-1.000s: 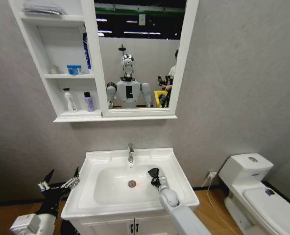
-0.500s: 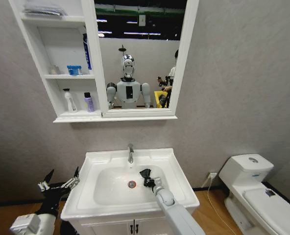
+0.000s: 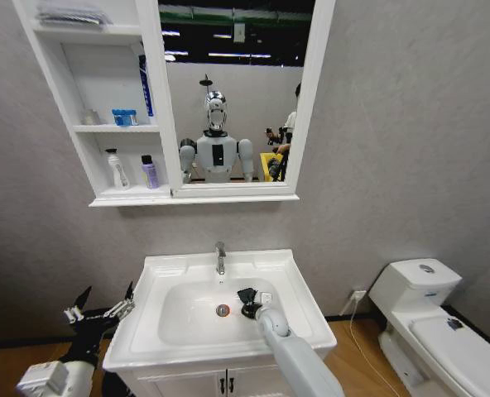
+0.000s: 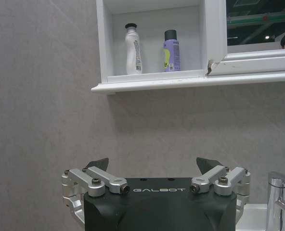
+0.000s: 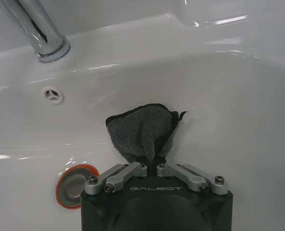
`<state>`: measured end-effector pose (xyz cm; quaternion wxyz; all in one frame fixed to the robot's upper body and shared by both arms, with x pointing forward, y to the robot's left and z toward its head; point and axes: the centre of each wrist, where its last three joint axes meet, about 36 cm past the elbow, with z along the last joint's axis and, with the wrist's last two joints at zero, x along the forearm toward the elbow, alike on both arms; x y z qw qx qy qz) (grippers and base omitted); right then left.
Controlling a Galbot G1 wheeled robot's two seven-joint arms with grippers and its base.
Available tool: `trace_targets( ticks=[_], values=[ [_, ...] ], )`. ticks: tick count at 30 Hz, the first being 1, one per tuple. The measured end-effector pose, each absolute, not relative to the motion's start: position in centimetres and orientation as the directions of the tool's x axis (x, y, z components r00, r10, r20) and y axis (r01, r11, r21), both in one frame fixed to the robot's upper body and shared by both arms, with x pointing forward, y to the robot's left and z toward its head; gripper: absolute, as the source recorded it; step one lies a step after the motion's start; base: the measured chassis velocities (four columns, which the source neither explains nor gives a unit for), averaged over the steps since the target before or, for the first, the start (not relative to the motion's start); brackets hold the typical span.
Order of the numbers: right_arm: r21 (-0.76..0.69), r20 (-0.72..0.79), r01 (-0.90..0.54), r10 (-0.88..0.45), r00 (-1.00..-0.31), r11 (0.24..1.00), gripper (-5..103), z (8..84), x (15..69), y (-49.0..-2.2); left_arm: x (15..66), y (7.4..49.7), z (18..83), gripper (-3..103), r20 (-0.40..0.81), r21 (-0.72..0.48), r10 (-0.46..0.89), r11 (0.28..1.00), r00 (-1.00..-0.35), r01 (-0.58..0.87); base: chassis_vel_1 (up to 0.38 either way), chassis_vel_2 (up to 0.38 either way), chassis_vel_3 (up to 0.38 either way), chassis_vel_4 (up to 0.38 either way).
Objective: Move facial cleanser and shampoo from washbasin to cabinet, then wipe washbasin with towel.
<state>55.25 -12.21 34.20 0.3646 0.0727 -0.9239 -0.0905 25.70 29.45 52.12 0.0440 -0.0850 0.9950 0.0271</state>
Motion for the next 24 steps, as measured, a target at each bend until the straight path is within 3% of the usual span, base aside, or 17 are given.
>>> trace_targets(
  ticks=[8, 24],
  values=[
    [0.23, 0.69, -0.105, -0.238, -0.684, 0.967, 4, 33.1, 55.5, -9.6, 25.7, 29.5, 52.1, 100, -0.092, 0.046, -0.167, 0.984, -0.982, -0.172, 0.0, 0.0, 0.0, 0.0],
    [0.295, 0.659, -0.194, -0.346, -0.668, 0.936, 4, 31.0, 56.1, -3.9, 25.7, 29.5, 52.1, 100, -0.092, 0.047, -0.167, 0.984, -0.982, -0.172, 0.0, 0.0, 0.0, 0.0]
  ],
)
